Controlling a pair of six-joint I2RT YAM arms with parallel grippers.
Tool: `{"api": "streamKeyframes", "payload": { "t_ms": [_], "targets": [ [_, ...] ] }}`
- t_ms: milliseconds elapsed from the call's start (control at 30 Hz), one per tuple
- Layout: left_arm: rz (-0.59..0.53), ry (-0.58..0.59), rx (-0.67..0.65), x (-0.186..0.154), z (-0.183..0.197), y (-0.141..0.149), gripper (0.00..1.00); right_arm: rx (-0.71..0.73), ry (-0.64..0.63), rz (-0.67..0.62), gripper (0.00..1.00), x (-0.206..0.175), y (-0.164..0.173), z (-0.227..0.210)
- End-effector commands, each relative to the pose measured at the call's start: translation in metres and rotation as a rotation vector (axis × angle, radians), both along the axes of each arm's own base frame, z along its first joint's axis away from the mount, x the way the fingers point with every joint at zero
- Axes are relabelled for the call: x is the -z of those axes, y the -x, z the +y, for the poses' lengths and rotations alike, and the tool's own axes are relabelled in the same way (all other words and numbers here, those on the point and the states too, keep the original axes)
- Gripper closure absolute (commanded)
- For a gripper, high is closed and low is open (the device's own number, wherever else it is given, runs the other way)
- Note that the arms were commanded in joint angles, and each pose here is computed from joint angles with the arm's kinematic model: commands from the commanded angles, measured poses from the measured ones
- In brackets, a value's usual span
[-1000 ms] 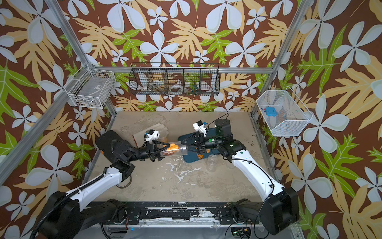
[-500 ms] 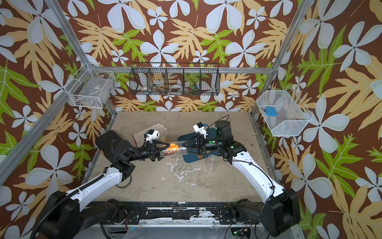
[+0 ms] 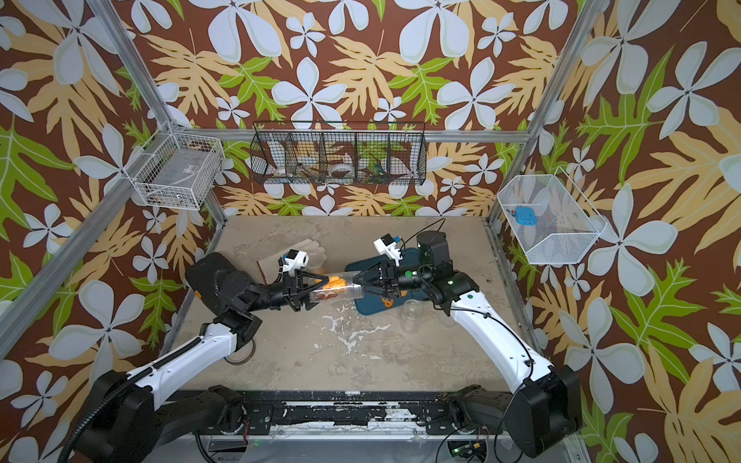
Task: Pour the cookies out of the jar
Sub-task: Unscrew the lid from the jar.
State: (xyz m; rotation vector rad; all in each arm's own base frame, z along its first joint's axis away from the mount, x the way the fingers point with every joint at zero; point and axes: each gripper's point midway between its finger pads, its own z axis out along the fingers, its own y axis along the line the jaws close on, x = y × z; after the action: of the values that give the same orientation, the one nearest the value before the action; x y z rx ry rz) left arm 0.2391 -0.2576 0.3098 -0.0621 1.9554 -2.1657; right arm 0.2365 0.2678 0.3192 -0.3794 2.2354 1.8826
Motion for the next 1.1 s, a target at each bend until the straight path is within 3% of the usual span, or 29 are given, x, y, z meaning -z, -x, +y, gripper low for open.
{"api": "streamKeyframes", "payload": {
  "t_ms": [0,300,533,900,1067],
  "targets": [
    [0.039,0.002,0.0,-0.001,0.0,-0.002,0.68,-0.041,-0.002,-0.138,0.54,-0.002,0.003,0.001],
    [0.113,0.005,0.01,0.003,0.0,-0.001,0.68,-0.054,0.01,-0.31,0.53,0.005,0.002,-0.001],
    [0.127,-0.004,0.017,0.004,-0.001,-0.002,0.68,-0.048,0.0,-0.513,0.51,-0.002,0.005,-0.004],
    [0.138,-0.001,0.022,0.004,0.0,0.002,0.67,-0.009,0.004,-0.956,0.43,-0.011,0.012,-0.013],
    [0.133,0.0,0.022,0.003,0.001,0.004,0.67,-0.058,0.049,-1.14,0.42,-0.001,0.016,-0.01]
  ]
}}
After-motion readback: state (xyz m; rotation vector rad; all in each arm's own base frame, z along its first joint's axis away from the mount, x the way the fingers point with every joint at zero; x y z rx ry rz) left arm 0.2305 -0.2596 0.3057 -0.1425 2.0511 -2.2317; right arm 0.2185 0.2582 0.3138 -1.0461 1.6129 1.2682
